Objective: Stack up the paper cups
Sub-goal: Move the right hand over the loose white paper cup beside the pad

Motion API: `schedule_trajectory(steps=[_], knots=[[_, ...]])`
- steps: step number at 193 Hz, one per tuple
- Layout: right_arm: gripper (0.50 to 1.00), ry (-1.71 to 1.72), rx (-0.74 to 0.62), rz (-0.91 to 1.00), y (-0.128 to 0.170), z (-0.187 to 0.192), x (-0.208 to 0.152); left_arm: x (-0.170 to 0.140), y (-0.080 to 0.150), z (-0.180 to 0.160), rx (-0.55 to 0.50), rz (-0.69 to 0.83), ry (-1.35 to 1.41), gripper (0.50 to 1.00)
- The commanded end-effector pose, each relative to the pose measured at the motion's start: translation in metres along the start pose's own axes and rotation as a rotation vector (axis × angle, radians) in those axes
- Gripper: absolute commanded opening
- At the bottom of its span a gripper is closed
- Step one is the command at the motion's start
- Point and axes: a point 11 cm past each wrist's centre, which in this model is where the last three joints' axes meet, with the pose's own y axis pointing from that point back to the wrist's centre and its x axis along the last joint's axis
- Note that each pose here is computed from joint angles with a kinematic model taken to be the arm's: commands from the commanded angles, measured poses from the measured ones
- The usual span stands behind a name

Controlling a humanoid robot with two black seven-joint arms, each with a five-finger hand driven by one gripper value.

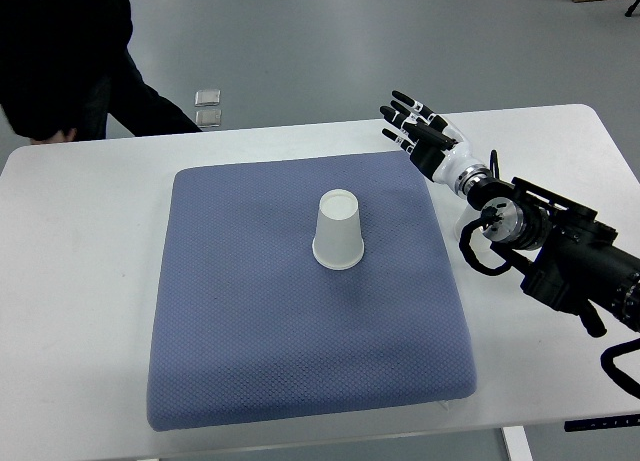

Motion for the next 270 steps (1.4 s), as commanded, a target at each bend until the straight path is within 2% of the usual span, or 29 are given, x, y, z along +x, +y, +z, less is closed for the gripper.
schedule_trajectory(steps=[1, 45, 86, 104, 123, 141, 190, 232, 242, 243, 259, 270], knots=[[0.924, 0.000, 0.001, 0.000, 0.000, 0.000, 0.000, -0.001, 0.000, 0.000, 0.000, -0.003, -0.001, 1.000], [0.924, 0.020, -0.009, -0.016, 0.000, 0.001, -0.002, -0.002, 0.000, 0.000, -0.002, -0.005, -0.001, 1.000], [0.924, 0.136, -0.041, -0.125, 0.002, -0.002, -0.017, -0.002, 0.000, 0.001, -0.003, -0.006, -0.001, 1.000], [0.924, 0.191, -0.028, -0.173, 0.009, -0.025, -0.012, -0.003, 0.000, 0.001, -0.004, -0.011, -0.002, 1.000], [0.924, 0.259, 0.011, -0.233, 0.012, -0.067, -0.021, -0.004, 0.000, 0.001, -0.002, -0.012, -0.002, 1.000], [0.924, 0.378, -0.008, -0.260, 0.016, -0.092, -0.021, -0.004, 0.000, 0.001, -0.002, -0.012, -0.002, 1.000], [0.924, 0.789, -0.197, -0.375, 0.039, -0.135, -0.043, -0.008, 0.000, 0.003, -0.005, -0.044, -0.008, 1.000], [0.924, 1.208, -0.450, -0.426, 0.057, -0.172, -0.062, -0.011, 0.001, 0.005, -0.009, -0.066, -0.012, 1.000], [0.924, 1.208, -0.450, -0.426, 0.057, -0.172, -0.062, -0.011, 0.001, 0.005, -0.009, -0.066, -0.012, 1.000], [0.924, 1.316, -0.532, -0.413, 0.061, -0.180, -0.064, -0.011, 0.001, 0.006, -0.009, -0.066, -0.010, 1.000], [0.924, 1.535, -0.731, -0.363, 0.065, -0.180, -0.066, -0.011, 0.001, 0.006, -0.009, -0.066, -0.012, 1.000], [0.924, 1.637, -0.820, -0.327, 0.067, -0.182, -0.067, -0.012, 0.001, 0.006, -0.011, -0.069, -0.013, 1.000]])
